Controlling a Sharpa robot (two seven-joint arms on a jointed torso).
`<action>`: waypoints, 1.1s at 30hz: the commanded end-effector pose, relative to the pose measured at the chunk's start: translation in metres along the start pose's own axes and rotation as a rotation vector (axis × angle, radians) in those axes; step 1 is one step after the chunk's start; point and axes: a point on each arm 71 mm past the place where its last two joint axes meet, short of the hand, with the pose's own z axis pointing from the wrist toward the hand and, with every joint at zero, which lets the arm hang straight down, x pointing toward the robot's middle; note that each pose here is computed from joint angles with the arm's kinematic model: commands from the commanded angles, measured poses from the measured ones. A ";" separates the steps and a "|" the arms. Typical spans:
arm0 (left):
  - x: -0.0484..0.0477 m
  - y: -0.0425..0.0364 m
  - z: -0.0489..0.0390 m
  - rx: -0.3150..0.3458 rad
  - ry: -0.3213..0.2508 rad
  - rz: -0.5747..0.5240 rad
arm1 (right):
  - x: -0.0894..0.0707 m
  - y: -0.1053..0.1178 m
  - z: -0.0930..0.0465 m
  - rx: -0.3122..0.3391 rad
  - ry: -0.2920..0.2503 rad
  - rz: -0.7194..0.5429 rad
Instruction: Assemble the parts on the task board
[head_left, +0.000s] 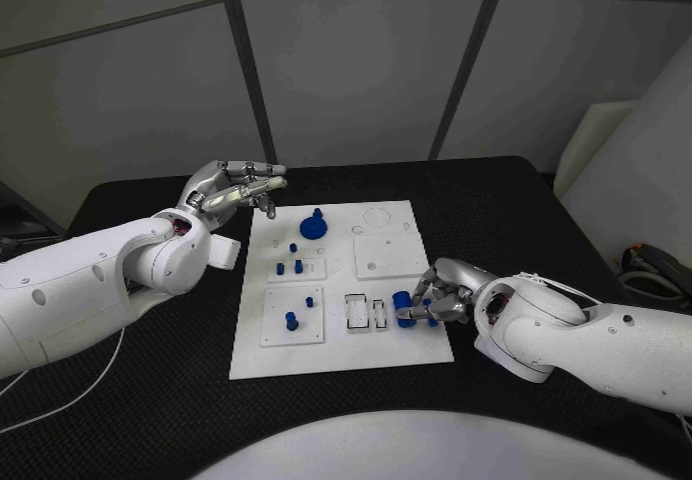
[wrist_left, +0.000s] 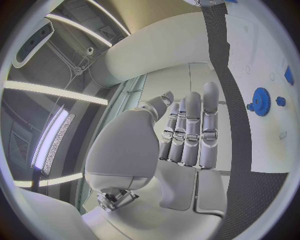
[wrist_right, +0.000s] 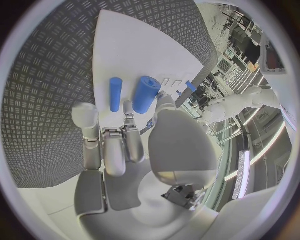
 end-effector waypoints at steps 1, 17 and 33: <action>0.0019 -0.0010 0.0006 0.005 0.011 -0.011 | 0.003 0.000 0.003 0.023 0.028 -0.033; 0.0015 -0.0007 -0.0001 0.003 0.012 -0.011 | 0.009 0.004 0.009 0.039 0.027 -0.040; 0.0019 0.0004 -0.0004 -0.003 0.013 -0.012 | 0.000 0.012 -0.009 0.000 -0.064 0.234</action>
